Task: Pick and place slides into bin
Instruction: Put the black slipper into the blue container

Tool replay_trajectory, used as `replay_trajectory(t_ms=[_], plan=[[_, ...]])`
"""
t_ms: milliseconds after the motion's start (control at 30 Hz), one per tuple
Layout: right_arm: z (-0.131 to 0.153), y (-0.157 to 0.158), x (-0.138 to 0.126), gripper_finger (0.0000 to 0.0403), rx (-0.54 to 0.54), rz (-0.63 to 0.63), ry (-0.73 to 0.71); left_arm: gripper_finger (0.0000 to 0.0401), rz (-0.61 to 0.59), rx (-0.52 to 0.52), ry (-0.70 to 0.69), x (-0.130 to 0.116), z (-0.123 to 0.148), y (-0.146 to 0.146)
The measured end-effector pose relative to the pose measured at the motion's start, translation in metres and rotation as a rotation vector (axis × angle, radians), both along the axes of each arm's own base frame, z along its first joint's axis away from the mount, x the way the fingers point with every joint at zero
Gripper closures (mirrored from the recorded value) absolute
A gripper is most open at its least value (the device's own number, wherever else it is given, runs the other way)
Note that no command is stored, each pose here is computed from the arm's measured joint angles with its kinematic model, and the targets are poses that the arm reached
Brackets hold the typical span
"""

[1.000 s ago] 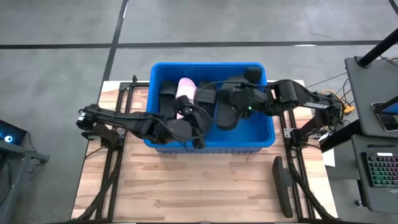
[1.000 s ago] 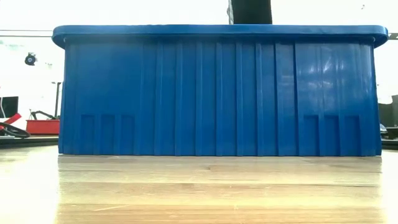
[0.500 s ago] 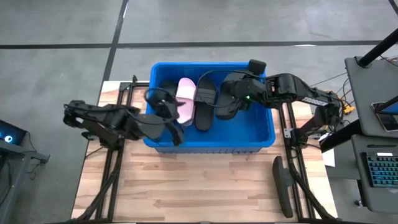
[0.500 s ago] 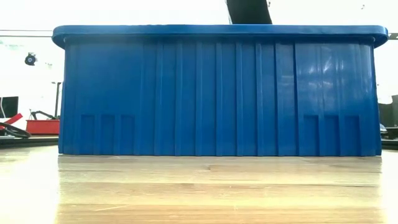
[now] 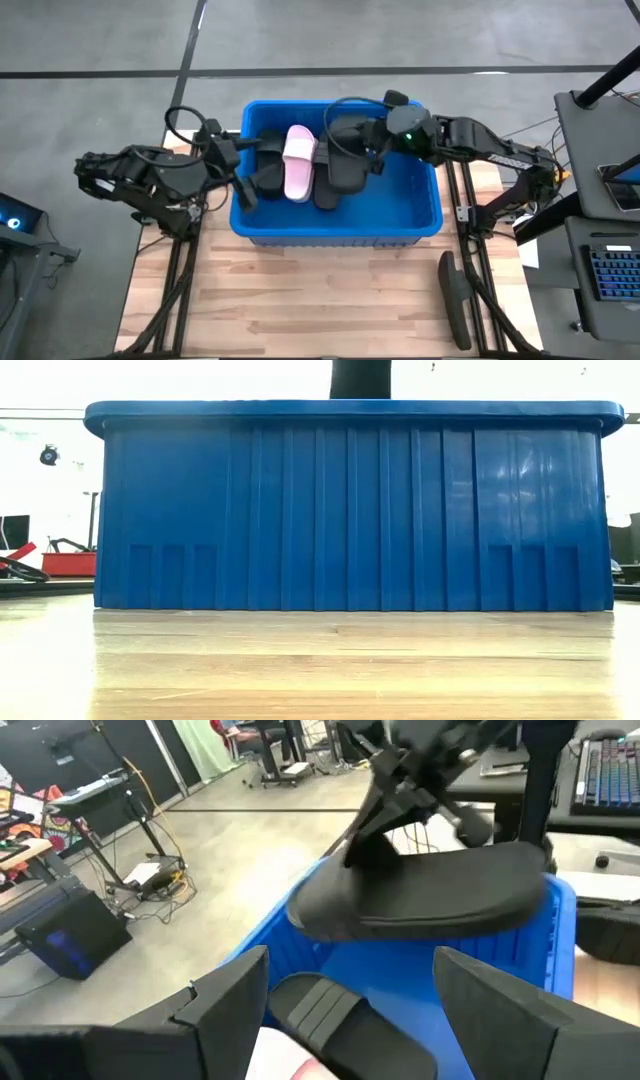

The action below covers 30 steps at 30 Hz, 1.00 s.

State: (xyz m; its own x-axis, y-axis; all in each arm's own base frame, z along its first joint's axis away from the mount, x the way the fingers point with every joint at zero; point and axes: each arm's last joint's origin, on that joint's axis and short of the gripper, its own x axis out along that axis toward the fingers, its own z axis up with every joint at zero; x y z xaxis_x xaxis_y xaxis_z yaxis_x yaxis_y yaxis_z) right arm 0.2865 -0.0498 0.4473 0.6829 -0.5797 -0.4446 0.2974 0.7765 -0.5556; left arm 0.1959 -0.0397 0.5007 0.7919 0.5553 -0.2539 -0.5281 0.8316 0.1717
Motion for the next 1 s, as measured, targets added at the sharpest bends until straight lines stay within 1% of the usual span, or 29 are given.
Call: replay_trajectory(t_ms=[67, 167, 367, 467, 633, 733, 1000], plan=[[-0.009, -0.007, 0.001, 0.0394, -0.002, -0.03, 0.004, 0.0134, 0.001, -0.001, 0.006, -0.004, -0.001, 0.001], [-0.026, -0.017, 0.0, 0.0394, 0.03, -0.082, 0.024, 0.0134, -0.002, 0.004, 0.023, -0.01, -0.007, 0.003], [-0.055, -0.027, -0.005, 0.0394, 0.058, -0.131, 0.045, 0.0134, 0.003, -0.007, 0.043, -0.022, -0.024, 0.006], [-0.062, -0.028, -0.009, 0.0394, 0.054, -0.134, 0.057, 0.0134, 0.01, -0.023, 0.041, -0.028, -0.033, 0.008], [-0.071, -0.032, -0.016, 0.0394, 0.058, -0.13, 0.091, 0.0134, 0.03, 0.0, 0.067, -0.034, -0.05, 0.011], [-0.075, -0.037, -0.019, 0.0394, 0.062, -0.084, 0.124, 0.0134, 0.055, 0.008, 0.061, -0.039, -0.056, 0.014], [-0.104, -0.053, -0.028, 0.0394, 0.05, -0.067, 0.263, 0.0134, 0.061, -0.021, -0.016, -0.054, -0.05, 0.019]])
